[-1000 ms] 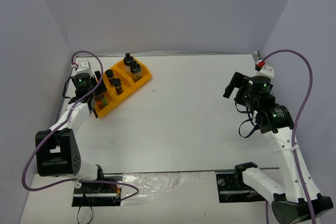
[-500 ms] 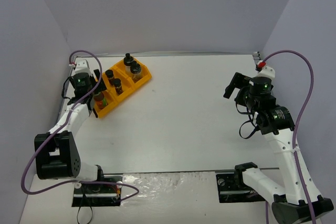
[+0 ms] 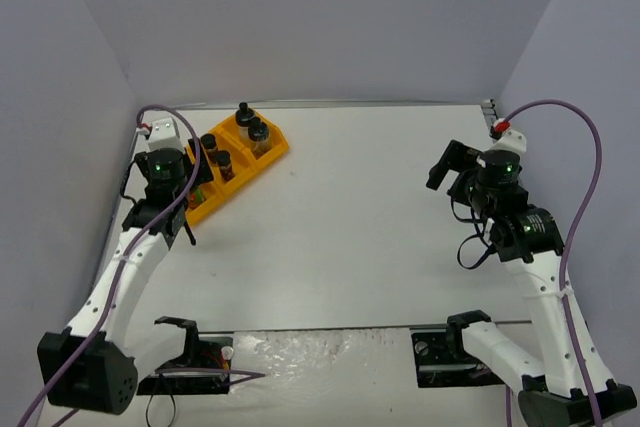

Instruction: Organize the condiment bottles

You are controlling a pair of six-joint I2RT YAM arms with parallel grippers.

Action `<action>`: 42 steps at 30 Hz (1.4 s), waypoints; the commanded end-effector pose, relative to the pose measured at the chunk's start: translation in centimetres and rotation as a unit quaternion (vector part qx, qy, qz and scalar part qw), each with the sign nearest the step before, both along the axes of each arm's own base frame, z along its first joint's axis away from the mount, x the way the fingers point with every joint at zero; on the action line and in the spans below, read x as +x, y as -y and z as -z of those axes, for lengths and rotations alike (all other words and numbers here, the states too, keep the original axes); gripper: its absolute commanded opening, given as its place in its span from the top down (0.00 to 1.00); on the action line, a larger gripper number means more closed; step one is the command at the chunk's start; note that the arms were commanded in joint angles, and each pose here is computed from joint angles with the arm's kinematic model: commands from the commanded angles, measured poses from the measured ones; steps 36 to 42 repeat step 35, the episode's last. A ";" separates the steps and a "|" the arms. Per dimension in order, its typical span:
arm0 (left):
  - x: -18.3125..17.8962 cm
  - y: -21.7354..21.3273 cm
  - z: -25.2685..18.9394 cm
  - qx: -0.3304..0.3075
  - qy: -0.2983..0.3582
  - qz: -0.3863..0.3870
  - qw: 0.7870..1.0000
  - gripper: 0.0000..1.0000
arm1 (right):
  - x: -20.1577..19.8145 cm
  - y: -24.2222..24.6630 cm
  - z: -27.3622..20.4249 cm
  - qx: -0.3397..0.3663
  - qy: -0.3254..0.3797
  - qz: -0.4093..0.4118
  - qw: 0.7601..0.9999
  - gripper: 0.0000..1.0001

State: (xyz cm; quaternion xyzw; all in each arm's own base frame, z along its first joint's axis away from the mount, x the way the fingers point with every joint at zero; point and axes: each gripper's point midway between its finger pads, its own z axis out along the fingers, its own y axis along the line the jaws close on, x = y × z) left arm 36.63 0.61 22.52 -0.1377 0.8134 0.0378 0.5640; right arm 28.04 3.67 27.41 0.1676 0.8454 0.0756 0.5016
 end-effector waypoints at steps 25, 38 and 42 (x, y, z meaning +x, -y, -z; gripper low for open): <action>-7.2 18.1 -15.5 0.029 -0.032 0.240 0.970 0.22 | 4.8 -5.8 -12.9 0.045 0.115 -0.091 0.988 0.00; -7.0 18.7 -15.5 0.031 -0.033 0.252 0.967 0.21 | 5.5 -8.4 -14.1 0.050 0.125 -0.119 0.984 0.00; -7.0 18.7 -15.5 0.031 -0.033 0.252 0.967 0.21 | 5.5 -8.4 -14.1 0.050 0.125 -0.119 0.984 0.00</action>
